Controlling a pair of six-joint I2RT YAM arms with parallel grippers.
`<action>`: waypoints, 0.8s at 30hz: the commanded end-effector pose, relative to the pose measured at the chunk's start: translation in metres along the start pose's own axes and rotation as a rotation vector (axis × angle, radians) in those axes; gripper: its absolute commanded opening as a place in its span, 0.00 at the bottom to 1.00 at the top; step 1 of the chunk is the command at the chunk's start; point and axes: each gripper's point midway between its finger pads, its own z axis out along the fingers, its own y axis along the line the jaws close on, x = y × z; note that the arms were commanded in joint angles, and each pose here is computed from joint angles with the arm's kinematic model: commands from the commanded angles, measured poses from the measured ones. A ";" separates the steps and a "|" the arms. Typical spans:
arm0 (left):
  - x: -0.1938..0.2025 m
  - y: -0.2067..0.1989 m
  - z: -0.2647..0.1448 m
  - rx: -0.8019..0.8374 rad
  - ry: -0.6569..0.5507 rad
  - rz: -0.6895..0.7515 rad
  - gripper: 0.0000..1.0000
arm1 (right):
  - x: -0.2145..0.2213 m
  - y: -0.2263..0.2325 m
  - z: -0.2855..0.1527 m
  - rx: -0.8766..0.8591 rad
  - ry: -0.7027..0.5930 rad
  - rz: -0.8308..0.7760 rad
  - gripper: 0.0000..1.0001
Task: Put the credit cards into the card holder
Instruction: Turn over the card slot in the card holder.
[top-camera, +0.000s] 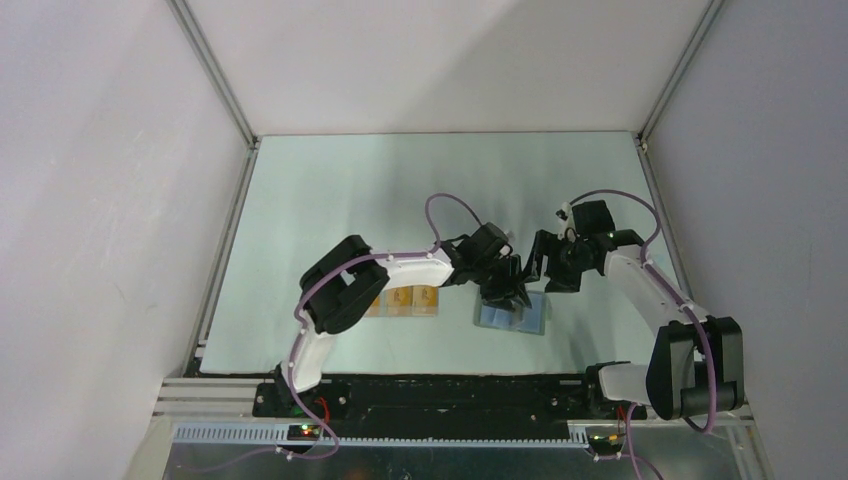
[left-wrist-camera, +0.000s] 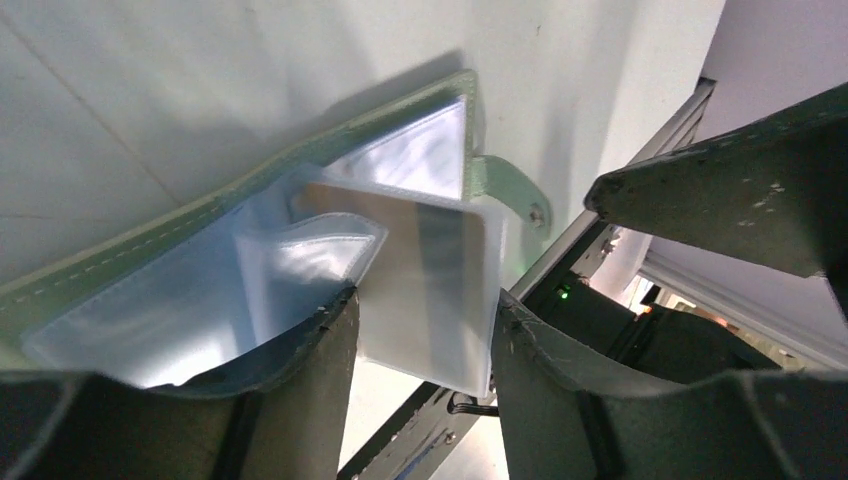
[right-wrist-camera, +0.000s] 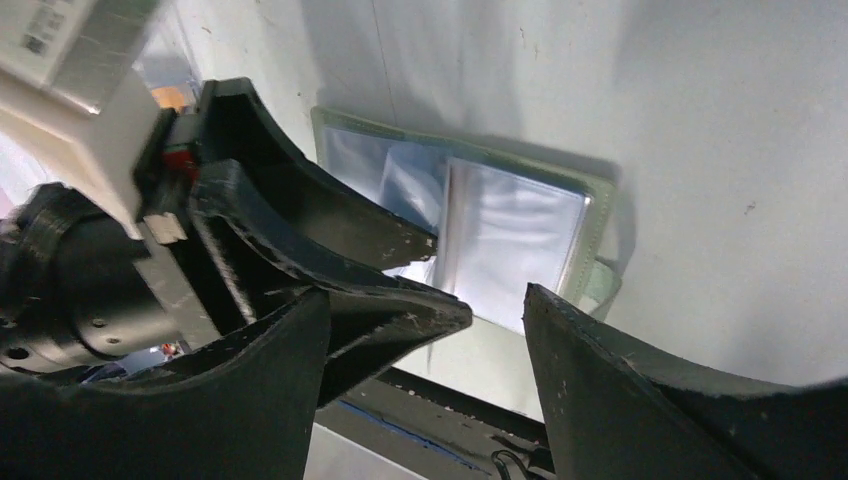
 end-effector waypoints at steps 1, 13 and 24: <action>0.015 -0.039 0.005 0.133 0.020 0.041 0.57 | -0.014 0.013 -0.011 -0.045 -0.047 -0.027 0.75; 0.006 -0.059 -0.014 0.221 -0.055 0.084 0.72 | -0.015 0.020 -0.017 -0.094 -0.056 -0.017 0.74; 0.005 -0.059 -0.023 0.227 -0.101 0.101 0.73 | -0.024 0.021 -0.029 -0.132 -0.101 0.009 0.72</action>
